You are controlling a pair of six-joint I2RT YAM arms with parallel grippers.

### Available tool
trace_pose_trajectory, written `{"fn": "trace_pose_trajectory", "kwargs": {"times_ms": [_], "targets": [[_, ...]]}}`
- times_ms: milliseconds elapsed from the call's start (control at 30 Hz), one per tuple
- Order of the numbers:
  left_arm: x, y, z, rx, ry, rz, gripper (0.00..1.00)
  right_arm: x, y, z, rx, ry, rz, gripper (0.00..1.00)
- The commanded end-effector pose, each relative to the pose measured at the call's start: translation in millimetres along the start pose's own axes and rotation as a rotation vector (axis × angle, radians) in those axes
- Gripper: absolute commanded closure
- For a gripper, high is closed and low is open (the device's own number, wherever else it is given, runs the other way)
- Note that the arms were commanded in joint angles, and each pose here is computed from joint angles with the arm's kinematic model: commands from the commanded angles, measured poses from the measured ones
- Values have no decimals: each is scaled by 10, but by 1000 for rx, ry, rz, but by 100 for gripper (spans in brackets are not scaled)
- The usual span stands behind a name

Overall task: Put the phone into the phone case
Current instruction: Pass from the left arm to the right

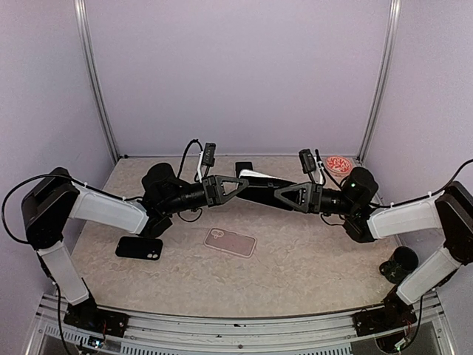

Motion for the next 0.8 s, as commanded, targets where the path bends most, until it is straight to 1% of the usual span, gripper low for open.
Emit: {"fn": "trace_pose_trajectory", "kwargs": {"times_ms": [0, 267, 433, 600, 667, 767], "targets": [[-13, -19, -134, -102, 34, -16, 100, 65, 66, -6, 16, -32, -60, 37], [35, -77, -127, -107, 13, -20, 100, 59, 70, 3, 19, -36, -80, 59], [50, -82, -125, -103, 5, -23, 100, 65, 84, -15, 17, -36, -97, 81], [80, -76, -107, -90, -9, -28, 100, 65, 93, -24, 18, -40, -98, 100], [96, -80, -94, -86, -14, -31, 99, 62, 92, -22, 21, -39, -97, 100], [104, -96, -102, -88, -23, -33, 91, 69, 91, -23, 23, -43, -97, 100]]}}
Point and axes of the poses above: each gripper's point midway between its finger pads, its own y axis out along the fingers, its own x axis along the line the jaws close on, z = x × y, the point moved 10 cm from there along -y, back along the fingers, and after that the axes turned 3 degrees about -y, right-handed, at the moved point
